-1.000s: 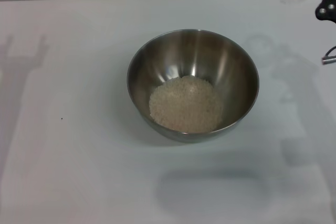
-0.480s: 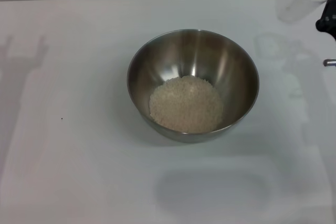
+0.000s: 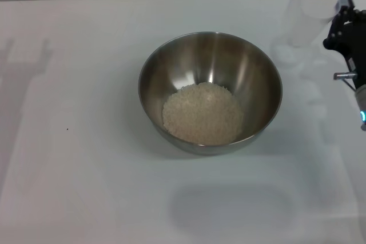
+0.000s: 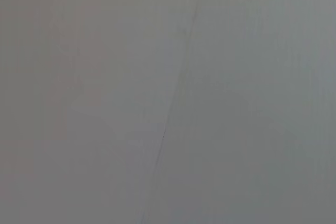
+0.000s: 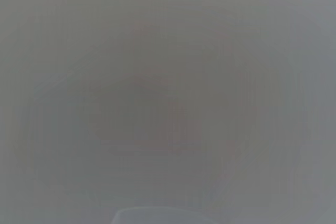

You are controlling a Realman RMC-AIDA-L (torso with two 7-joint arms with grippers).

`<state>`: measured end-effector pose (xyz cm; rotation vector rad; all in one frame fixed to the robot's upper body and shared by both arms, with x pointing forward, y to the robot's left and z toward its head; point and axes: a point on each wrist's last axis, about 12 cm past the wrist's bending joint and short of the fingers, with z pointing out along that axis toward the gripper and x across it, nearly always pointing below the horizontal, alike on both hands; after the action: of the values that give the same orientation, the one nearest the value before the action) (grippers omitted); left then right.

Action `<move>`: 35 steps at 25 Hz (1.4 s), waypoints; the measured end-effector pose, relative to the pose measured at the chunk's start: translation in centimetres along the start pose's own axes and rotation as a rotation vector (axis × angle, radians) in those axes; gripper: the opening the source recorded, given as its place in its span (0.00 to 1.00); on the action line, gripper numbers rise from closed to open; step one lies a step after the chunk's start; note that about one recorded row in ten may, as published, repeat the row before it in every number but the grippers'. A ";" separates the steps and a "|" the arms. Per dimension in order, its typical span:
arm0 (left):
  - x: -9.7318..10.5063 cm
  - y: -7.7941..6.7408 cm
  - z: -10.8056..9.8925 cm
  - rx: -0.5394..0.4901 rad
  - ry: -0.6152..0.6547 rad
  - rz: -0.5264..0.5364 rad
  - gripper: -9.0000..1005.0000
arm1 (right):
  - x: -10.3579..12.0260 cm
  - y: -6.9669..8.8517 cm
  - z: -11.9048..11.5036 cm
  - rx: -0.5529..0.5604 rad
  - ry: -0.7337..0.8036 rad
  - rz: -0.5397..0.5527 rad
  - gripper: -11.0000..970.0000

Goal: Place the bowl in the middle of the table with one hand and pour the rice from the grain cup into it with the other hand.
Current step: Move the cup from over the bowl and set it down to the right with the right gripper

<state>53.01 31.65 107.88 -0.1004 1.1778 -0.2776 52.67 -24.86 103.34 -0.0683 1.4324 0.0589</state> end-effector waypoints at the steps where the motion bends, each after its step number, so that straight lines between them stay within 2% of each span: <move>1: 0.0 0.0 0.0 0.000 0.000 0.000 0.86 | 0.2 0.0 0.1 -0.004 0.018 0.004 0.03; 10: -0.1 -0.1 0.2 0.005 -0.010 -0.002 0.86 | 1.7 -0.6 0.8 -0.022 0.151 -0.022 0.03; 19: -0.2 -0.1 0.2 0.005 -0.012 -0.002 0.86 | 2.0 -1.1 1.2 -0.025 0.186 -0.057 0.03; 35: -0.3 -0.1 0.2 0.008 -0.023 -0.001 0.86 | 2.7 -0.5 2.3 -0.057 0.272 -0.073 0.02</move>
<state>53.06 31.66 108.29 -0.0971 1.1538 -0.2808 55.36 -25.19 101.02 -0.1812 1.6982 0.0315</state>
